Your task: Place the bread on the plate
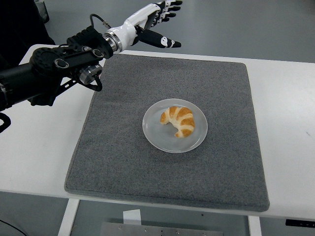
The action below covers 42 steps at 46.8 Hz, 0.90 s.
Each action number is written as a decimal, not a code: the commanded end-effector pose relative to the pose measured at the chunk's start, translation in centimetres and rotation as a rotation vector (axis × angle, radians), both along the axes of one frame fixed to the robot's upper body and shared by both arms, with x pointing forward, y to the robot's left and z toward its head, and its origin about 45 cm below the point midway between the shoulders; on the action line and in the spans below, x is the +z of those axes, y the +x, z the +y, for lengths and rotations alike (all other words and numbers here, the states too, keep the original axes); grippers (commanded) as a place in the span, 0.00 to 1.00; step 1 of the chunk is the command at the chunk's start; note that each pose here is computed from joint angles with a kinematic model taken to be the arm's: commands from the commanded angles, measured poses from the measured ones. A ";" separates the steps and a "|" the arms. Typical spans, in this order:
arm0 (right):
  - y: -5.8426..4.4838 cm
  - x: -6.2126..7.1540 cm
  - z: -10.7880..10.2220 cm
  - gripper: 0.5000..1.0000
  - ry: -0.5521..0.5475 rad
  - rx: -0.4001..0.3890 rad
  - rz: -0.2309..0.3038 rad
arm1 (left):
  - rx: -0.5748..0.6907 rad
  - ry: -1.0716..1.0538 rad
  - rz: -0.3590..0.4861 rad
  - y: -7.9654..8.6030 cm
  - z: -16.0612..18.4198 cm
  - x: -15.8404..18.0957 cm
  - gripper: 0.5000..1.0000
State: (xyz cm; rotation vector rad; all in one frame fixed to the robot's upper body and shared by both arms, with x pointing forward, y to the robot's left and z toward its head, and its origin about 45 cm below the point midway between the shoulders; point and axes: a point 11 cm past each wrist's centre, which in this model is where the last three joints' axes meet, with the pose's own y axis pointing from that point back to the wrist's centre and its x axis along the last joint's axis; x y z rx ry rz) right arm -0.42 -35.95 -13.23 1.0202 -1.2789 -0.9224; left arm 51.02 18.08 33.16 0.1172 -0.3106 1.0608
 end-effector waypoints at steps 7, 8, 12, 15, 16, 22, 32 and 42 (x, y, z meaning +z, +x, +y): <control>0.0 0.0 0.0 0.90 0.000 0.000 0.000 | 0.131 -0.230 0.083 0.5 4.8 -0.1 1.00; 0.0 0.0 0.0 0.90 -0.001 0.000 0.000 | 0.147 -0.251 0.093 0.4 5.4 -0.3 1.00; 0.0 0.0 0.0 0.90 0.000 0.000 0.000 | 0.202 -0.328 0.145 0.4 7.2 -0.9 1.00; 0.0 0.0 0.0 0.90 -0.001 0.000 0.000 | 0.245 -0.386 0.193 0.4 8.5 -1.6 1.00; 0.0 0.0 0.0 0.90 -0.001 0.000 0.000 | 0.258 -0.406 0.207 0.3 8.9 -1.9 1.00; 0.0 0.0 0.0 0.90 0.000 0.000 0.000 | 0.326 -0.541 0.245 0.1 11.0 -2.5 1.00; -0.2 0.0 0.1 0.90 0.003 0.005 0.005 | 0.409 -0.758 0.232 -0.5 14.1 -3.1 1.00; -0.2 0.0 0.1 0.91 0.003 0.002 0.004 | 0.486 -0.893 0.234 -0.7 16.5 -3.8 1.00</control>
